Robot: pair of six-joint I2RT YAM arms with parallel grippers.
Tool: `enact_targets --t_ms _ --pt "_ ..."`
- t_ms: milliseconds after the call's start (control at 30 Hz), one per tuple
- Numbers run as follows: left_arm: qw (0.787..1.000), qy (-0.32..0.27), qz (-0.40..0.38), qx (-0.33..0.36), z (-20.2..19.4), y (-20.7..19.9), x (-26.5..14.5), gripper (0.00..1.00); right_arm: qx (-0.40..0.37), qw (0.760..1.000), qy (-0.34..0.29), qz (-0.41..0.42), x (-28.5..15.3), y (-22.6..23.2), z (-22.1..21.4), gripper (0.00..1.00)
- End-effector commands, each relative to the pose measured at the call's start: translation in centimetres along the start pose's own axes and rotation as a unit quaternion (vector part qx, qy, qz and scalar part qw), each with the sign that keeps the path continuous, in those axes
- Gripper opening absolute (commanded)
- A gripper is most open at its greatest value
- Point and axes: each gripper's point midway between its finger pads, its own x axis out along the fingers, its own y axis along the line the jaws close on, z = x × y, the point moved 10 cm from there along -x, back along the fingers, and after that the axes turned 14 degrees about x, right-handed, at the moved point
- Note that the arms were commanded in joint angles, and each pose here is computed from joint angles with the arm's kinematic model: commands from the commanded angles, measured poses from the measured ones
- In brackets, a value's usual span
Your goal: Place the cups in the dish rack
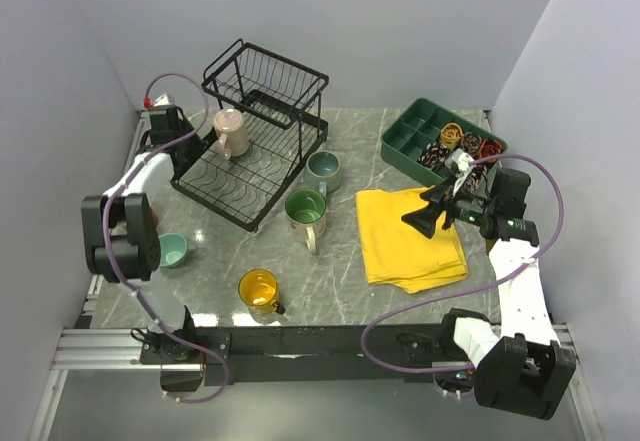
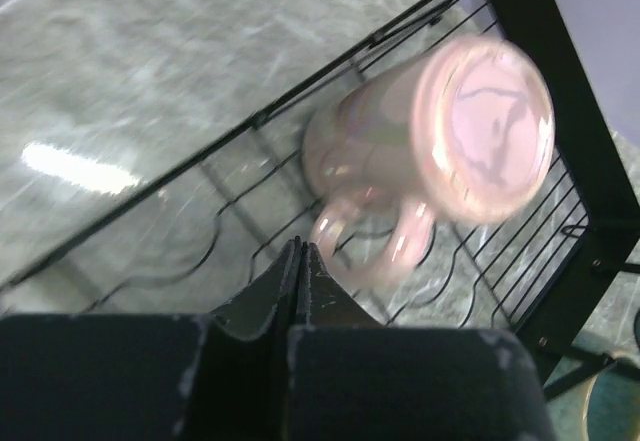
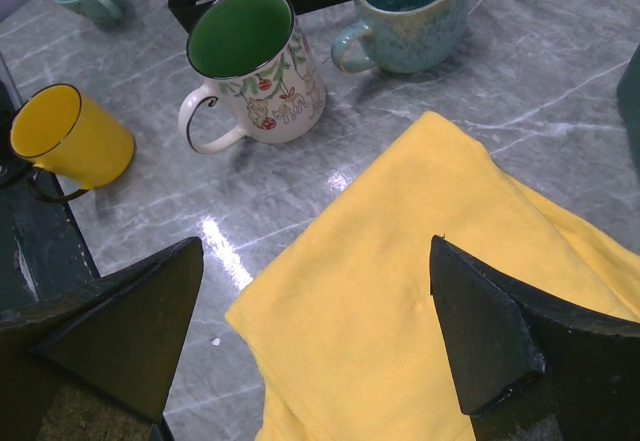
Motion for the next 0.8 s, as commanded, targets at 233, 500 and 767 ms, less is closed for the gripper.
enact_targets --t_ms 233,500,767 --pt "0.996 0.019 -0.074 -0.045 1.6 -1.8 4.6 0.01 -0.007 1.0 -0.005 0.005 -0.3 0.0 0.1 1.0" --pt "0.988 0.037 -0.13 -0.08 0.8 -2.8 6.9 0.01 -0.005 1.0 -0.002 0.006 -0.2 -0.1 0.1 1.0" --pt "0.982 0.042 -0.153 -0.105 0.7 -3.6 9.0 0.02 -0.005 1.0 -0.002 0.004 -0.2 -0.2 0.1 1.0"
